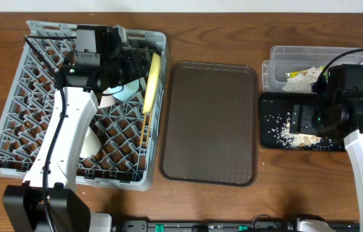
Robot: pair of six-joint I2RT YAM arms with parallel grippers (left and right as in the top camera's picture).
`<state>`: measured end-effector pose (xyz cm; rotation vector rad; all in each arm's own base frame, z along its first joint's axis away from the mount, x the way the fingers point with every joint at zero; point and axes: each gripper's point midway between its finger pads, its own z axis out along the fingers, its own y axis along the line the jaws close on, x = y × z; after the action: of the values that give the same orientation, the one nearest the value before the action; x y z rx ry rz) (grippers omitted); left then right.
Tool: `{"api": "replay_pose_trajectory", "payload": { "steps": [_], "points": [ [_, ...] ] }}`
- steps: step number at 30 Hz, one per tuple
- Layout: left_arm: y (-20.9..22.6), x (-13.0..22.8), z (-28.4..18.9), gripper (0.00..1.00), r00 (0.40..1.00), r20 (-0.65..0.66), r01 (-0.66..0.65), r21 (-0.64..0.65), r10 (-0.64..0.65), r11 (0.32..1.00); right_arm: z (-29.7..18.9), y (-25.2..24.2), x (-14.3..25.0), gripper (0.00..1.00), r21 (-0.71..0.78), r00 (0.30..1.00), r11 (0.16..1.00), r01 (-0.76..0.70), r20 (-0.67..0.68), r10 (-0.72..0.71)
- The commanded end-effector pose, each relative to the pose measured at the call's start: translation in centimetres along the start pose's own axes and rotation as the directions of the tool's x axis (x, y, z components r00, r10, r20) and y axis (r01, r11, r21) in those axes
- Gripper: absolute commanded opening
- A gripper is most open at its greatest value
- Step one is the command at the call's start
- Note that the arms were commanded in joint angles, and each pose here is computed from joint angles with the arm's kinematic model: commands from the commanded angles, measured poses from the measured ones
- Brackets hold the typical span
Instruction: Sort waste into correct bins and load items into the dishwasher
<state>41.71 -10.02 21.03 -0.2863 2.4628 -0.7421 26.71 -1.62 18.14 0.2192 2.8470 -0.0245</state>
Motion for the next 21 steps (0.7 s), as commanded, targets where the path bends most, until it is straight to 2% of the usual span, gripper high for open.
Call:
{"api": "replay_pose_trajectory", "payload": {
  "steps": [1,6,10,13,15,17,21],
  "points": [
    [0.6,-0.5,-0.9,0.52,0.995,0.03,-0.098,-0.048,0.099,0.994,-0.4,-0.2,-0.2,0.88,0.0,1.0,1.0,-0.018,0.015,0.018],
    [0.5,-1.5,-4.4,0.67,0.979,0.123,-0.148,-0.129,0.164,0.981,-0.4,0.2,-0.9,0.9,-0.027,0.999,0.999,-0.018,0.044,0.02],
    [1.4,-0.6,-7.1,0.75,0.978,0.131,-0.132,-0.221,0.164,0.966,-1.2,4.1,-3.7,0.95,-0.243,0.988,0.97,0.025,0.152,0.012],
    [3.5,1.4,-7.6,0.8,0.99,0.06,-0.106,-0.313,0.131,0.944,-2.6,6.8,-6.1,0.96,-0.356,0.96,0.923,0.145,0.278,-0.043],
    [5.5,3.1,-8.0,0.83,0.995,-0.01,-0.092,-0.4,0.096,0.912,-2.9,7.1,-7.3,0.99,-0.341,0.94,0.921,0.186,0.334,-0.066],
    [7.3,5.5,-8.7,0.84,0.994,-0.101,-0.092,-0.475,0.05,0.875,-2.3,6.2,-7.3,0.99,-0.291,0.944,0.942,0.166,0.322,-0.067],
    [8.9,9.6,-10.0,0.85,0.966,-0.254,-0.106,-0.531,-0.039,0.841,-0.5,3.4,-4.7,0.99,-0.167,0.981,0.983,0.072,0.187,-0.04]
  ]
}}
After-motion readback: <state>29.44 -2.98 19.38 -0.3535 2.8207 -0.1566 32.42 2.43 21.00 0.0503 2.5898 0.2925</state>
